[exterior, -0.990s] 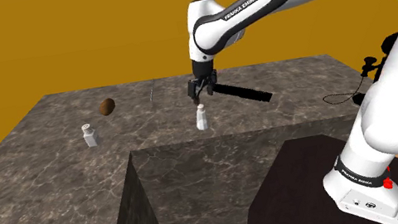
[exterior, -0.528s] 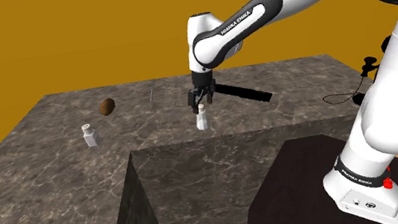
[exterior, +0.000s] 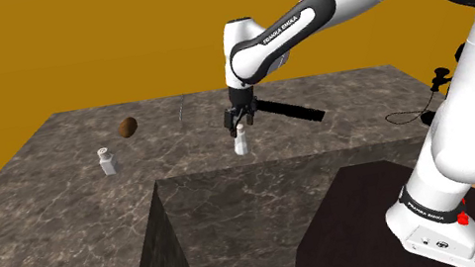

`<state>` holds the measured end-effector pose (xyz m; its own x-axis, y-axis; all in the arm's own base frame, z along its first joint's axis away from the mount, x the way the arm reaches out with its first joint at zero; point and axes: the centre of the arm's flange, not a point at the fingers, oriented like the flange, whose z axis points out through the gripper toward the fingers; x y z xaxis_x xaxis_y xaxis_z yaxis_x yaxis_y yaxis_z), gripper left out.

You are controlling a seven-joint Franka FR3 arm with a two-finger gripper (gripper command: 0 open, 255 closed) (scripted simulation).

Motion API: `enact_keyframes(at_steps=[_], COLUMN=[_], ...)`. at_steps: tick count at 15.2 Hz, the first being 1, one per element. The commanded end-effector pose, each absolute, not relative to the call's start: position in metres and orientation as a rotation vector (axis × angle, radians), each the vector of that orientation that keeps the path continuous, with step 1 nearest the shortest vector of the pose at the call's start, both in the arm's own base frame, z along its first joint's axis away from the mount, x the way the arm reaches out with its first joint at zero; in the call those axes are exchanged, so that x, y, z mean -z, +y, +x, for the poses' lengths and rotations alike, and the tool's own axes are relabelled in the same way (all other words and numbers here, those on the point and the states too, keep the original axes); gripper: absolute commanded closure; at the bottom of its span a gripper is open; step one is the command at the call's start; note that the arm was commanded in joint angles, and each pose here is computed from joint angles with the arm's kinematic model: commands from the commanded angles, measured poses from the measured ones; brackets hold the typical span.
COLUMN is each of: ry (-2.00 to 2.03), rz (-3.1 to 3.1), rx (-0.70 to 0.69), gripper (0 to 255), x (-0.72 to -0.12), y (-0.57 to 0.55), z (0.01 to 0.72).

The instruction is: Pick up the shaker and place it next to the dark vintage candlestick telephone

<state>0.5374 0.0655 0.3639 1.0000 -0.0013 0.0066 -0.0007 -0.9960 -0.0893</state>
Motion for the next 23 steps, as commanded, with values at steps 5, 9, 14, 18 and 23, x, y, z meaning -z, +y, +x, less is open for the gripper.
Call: enact_keyframes(at_steps=[5,9,14,18,23], ry=[0.002,0.002,0.002,0.002,0.002], rz=[-3.052,-3.052,-3.052,-3.052,-3.052], rx=[0.01,0.01,0.01,0.01,0.01], gripper=[255,255,255,255,255], x=[-0.364,-0.364,-0.385,-0.406,-0.433], y=[0.066,0.065,0.065,0.065,0.065], z=[0.538,0.538,0.537,0.537,0.537])
